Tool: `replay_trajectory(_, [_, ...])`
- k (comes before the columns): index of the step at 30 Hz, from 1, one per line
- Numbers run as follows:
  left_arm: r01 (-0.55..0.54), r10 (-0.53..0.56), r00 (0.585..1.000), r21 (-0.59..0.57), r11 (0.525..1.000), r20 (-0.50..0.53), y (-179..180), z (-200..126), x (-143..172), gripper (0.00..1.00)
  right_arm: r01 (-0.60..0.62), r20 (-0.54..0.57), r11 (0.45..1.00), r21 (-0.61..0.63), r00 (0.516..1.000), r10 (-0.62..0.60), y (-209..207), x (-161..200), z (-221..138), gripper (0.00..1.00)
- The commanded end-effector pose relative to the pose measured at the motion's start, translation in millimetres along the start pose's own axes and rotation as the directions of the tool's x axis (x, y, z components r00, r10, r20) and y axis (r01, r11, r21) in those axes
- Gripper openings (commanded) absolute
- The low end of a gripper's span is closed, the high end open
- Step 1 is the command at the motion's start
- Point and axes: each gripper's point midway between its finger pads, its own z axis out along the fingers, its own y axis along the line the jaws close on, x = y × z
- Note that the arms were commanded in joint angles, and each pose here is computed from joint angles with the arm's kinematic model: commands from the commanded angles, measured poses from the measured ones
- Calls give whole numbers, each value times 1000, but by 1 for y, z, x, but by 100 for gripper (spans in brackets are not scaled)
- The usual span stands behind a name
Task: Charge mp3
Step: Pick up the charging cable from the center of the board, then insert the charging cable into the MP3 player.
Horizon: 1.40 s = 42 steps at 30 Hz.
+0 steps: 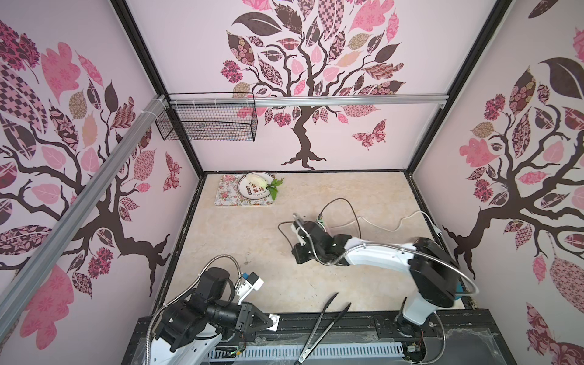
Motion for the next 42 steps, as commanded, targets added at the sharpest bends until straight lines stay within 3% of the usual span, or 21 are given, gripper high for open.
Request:
replay_trajectory(1, [-44, 42, 995, 29, 999, 86, -8, -3, -13, 0, -277, 409, 899, -338, 817, 406, 34, -97, -69, 0])
replay_trajectory(4, [-81, 74, 982, 32, 996, 175, -10, -4, -29, 0, -337, 500, 823, -457, 668, 552, 21, -109, -109, 0])
replay_trajectory(8, [-156, 124, 939, 76, 985, 321, -29, -13, -55, 0, -351, 536, 759, -548, 549, 641, 15, -116, -143, 0])
replay_trajectory(11, [-236, 161, 876, 113, 965, 455, -51, -27, -74, 0, -348, 566, 716, -605, 445, 694, 9, -110, -168, 0])
replay_trajectory(13, [-283, 174, 813, 116, 952, 556, -63, -39, -90, 0, -335, 579, 692, -640, 382, 721, 6, -106, -181, 0])
replay_trajectory(16, [-333, 177, 756, 137, 933, 630, -73, -45, -110, 0, -282, 586, 694, -663, 381, 715, 18, -106, -189, 0])
replay_trajectory(18, [-364, 169, 743, 179, 914, 648, -80, -44, -120, 0, -231, 589, 693, -683, 388, 709, 31, -110, -195, 0])
replay_trajectory(21, [-463, 141, 720, 319, 827, 680, -106, -50, -129, 0, -116, 656, 739, -664, 384, 650, 54, -113, -211, 0])
replay_trajectory(26, [-488, 160, 792, 453, 746, 590, -128, -47, -115, 0, 15, 679, 726, -688, 368, 636, 79, -111, -226, 0])
replay_trajectory(28, [-409, 165, 866, 479, 777, 472, -123, -32, -111, 0, 24, 678, 724, -689, 376, 632, 81, -109, -225, 0])
replay_trajectory(30, [-306, 168, 930, 432, 848, 328, -106, -12, -104, 0, 46, 678, 726, -686, 402, 616, 84, -104, -223, 0])
replay_trajectory(32, [-228, 143, 960, 373, 899, 241, -93, -4, -98, 0, 63, 680, 733, -678, 433, 592, 84, -97, -222, 0])
replay_trajectory(36, [-191, 168, 981, 391, 901, 92, -97, 4, -97, 0, 1, 666, 747, -665, 453, 592, 67, -86, -218, 0])
replay_trajectory(40, [-285, 280, 957, 396, 873, 73, -110, 2, -122, 0, 10, 697, 766, -642, 425, 578, 70, -84, -232, 0])
replay_trajectory(42, [-344, 336, 937, 398, 851, 90, -120, -7, -144, 0, 40, 716, 766, -641, 389, 579, 77, -86, -247, 0])
